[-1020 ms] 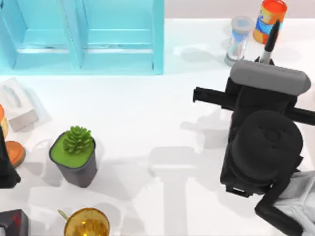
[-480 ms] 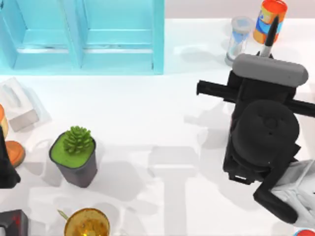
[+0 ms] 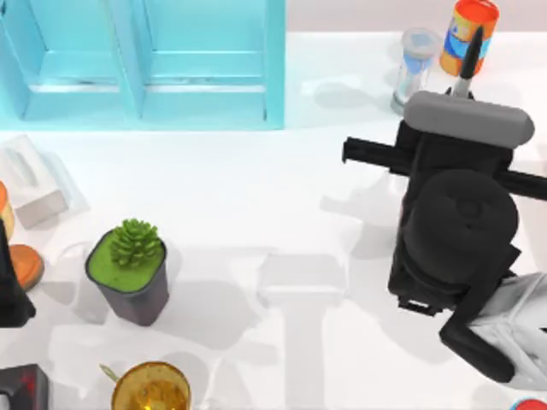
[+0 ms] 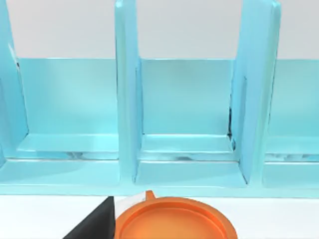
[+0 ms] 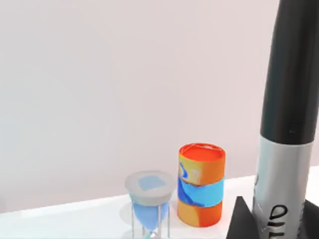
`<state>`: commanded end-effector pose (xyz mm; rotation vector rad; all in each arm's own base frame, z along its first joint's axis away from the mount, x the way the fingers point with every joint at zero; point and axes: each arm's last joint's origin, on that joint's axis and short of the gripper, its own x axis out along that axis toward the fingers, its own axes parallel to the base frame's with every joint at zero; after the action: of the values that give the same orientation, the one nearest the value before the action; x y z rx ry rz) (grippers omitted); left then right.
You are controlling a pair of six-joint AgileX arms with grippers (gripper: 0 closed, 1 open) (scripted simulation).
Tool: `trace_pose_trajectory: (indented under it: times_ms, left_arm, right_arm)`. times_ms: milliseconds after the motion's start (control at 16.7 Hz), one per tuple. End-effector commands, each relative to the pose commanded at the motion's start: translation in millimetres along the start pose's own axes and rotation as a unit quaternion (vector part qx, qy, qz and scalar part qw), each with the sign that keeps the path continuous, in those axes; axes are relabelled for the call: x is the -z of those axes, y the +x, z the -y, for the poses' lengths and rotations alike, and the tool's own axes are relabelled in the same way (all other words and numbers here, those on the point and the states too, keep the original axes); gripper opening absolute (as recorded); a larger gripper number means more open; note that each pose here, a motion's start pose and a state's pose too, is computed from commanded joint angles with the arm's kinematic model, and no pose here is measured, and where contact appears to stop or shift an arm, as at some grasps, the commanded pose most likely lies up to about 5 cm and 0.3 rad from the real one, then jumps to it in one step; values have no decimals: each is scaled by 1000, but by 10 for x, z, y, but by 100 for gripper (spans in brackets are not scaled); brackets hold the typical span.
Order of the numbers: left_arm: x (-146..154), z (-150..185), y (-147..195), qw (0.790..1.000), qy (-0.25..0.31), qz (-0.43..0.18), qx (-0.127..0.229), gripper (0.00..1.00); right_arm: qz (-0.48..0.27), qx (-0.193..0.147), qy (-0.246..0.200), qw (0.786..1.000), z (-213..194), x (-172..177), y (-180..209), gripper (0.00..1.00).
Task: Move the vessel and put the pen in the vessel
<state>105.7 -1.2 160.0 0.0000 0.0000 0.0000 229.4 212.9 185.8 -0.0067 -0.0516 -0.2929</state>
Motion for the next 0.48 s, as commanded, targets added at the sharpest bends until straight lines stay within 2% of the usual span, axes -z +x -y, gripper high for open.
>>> trace_pose_trajectory:
  times_ms: [480]
  left_arm:
    - [0, 0, 0, 1000, 0, 0, 0, 100]
  right_arm:
    - [0, 0, 0, 1000, 0, 0, 0, 75]
